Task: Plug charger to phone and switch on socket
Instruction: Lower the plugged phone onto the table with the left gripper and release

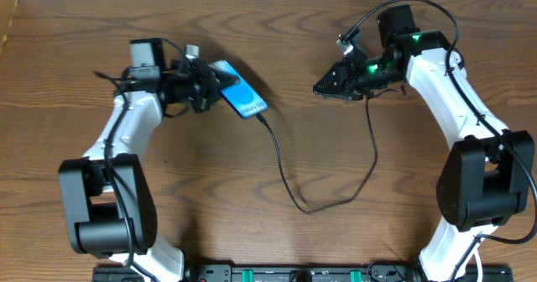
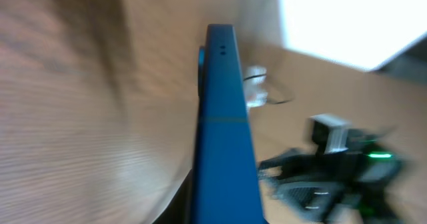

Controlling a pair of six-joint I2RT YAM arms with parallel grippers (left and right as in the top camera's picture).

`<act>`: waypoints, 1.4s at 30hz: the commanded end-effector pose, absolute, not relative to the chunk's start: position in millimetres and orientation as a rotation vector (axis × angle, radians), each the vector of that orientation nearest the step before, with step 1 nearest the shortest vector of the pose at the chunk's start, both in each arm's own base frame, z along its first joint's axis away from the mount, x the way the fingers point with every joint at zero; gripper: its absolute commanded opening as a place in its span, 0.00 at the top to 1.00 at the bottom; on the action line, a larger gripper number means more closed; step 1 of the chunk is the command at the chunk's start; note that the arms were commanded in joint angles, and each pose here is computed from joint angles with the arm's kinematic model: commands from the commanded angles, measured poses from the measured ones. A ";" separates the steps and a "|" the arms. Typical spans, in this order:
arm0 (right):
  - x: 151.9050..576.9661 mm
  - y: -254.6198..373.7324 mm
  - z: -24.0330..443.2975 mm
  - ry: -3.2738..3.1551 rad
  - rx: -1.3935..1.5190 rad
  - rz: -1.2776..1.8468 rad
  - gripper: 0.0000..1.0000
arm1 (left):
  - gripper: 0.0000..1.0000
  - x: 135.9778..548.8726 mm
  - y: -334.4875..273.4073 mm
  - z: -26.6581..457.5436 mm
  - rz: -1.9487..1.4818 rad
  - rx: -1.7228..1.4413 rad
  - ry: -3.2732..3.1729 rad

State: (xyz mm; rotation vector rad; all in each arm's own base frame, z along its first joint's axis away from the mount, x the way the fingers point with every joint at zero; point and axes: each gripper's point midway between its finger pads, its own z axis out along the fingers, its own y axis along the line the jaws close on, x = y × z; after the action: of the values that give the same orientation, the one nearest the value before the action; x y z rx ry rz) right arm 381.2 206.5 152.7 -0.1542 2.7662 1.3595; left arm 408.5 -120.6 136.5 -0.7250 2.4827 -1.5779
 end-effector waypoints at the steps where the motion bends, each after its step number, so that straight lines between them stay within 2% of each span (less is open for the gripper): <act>1: 383.1 195.0 148.9 2.791 -0.230 1.138 0.70 | 0.93 399.6 -144.8 109.4 -1.470 -0.386 2.575; 6: 376.8 191.8 143.5 2.826 -0.260 1.090 0.71 | 0.93 384.8 -163.4 70.6 -1.682 -0.276 2.608; 11: 371.3 190.7 135.2 2.873 -0.285 0.996 0.71 | 0.93 382.0 -162.8 49.1 -1.671 -0.251 2.634; 19: 370.2 192.5 133.0 2.879 -0.310 0.963 0.70 | 0.93 372.9 -137.3 -4.9 -1.145 -0.352 2.900; 23: 370.0 192.2 132.7 2.881 -0.309 0.961 0.70 | 0.93 370.7 -141.3 -9.5 -1.085 -0.324 2.925; 27: 369.7 192.1 132.7 2.882 -0.308 0.961 0.70 | 0.72 372.3 -129.0 -18.7 -0.951 -0.343 2.952; 35: 366.9 189.2 130.5 2.894 -0.333 0.936 0.69 | 0.46 370.1 -115.5 -27.6 -0.812 -0.367 2.988; 42: 361.8 182.3 125.7 2.933 -0.340 0.880 0.69 | 0.42 369.4 -102.9 -34.2 -0.688 -0.384 3.009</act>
State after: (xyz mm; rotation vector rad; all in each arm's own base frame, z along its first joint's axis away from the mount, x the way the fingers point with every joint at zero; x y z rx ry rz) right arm 361.5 184.4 114.8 -0.2926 2.9645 0.9203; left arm 383.2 -139.8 12.3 -0.3024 2.8838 -1.0241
